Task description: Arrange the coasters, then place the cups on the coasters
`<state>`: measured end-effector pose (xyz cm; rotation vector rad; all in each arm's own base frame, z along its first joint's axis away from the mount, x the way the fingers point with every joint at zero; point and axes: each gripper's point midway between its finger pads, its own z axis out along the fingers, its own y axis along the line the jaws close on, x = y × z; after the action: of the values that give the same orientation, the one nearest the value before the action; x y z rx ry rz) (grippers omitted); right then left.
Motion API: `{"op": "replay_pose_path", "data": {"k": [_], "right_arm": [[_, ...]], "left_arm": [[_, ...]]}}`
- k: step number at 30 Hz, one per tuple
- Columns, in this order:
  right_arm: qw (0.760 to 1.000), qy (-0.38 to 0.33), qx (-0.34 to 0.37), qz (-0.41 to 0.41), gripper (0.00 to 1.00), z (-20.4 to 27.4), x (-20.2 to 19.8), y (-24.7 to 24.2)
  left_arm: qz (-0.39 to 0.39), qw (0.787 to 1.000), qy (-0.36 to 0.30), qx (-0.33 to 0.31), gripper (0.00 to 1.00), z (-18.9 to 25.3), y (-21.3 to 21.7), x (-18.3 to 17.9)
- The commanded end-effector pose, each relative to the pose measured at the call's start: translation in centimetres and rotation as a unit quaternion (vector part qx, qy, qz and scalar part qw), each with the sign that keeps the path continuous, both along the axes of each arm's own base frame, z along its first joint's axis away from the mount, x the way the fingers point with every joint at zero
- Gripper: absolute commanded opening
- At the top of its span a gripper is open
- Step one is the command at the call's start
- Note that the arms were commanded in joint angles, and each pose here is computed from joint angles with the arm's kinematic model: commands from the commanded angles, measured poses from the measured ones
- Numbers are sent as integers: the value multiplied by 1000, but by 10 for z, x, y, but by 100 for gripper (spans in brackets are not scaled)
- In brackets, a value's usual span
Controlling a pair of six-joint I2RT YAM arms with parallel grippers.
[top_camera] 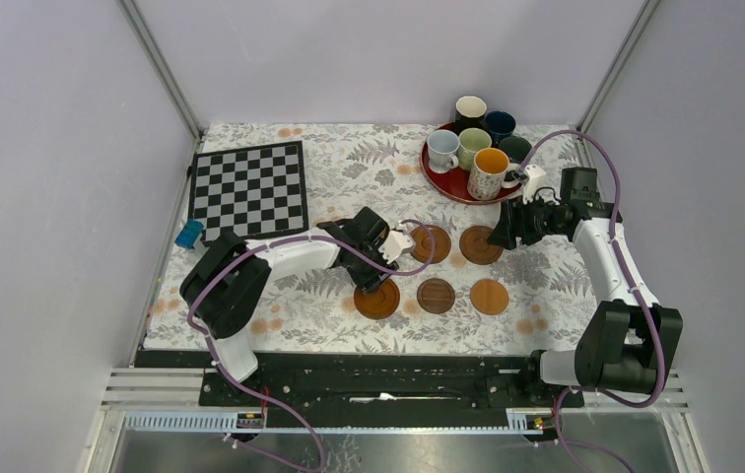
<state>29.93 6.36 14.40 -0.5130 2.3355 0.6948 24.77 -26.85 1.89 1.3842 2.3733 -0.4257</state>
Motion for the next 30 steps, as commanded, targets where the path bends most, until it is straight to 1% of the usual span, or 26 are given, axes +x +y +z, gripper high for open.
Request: {"op": "replay_pose_path", "data": {"k": [1,7,13,15,17,18,19,20,21,22,27,30], "right_arm": [[1000,-5,10,8,70,4,-2,2],[1000,-4,13,11,71,5,-3,4],[999,-12,23,22,72,12,-3,8],[999,-17,27,27,74,16,-3,9],[999,-23,30,34,81,21,-2,11],[999,-25,30,35,85,23,-1,11],[999,-26,29,34,89,24,0,10],[999,-30,25,31,97,25,3,9],[999,-35,22,25,99,28,7,7],[999,-43,16,16,100,30,12,4],[995,-93,-27,-33,100,48,45,-15],[993,-102,-56,-26,100,58,67,-26]], "left_arm": [[22,999,-38,24,47,-7,10,20],[17,999,-44,-8,54,20,-1,21],[0,998,-46,-47,58,65,-12,17],[-11,996,-56,-67,63,88,-14,15],[-12,995,-64,-81,68,108,-12,16],[-12,994,-62,-92,72,117,-9,17],[-5,993,-58,-102,79,126,-4,19],[12,992,-56,-110,88,133,5,26],[25,991,-54,-120,96,142,12,31],[41,989,-55,-132,99,149,20,38],[115,976,-74,-172,99,179,64,66],[137,970,-83,-185,99,187,85,71]]}}
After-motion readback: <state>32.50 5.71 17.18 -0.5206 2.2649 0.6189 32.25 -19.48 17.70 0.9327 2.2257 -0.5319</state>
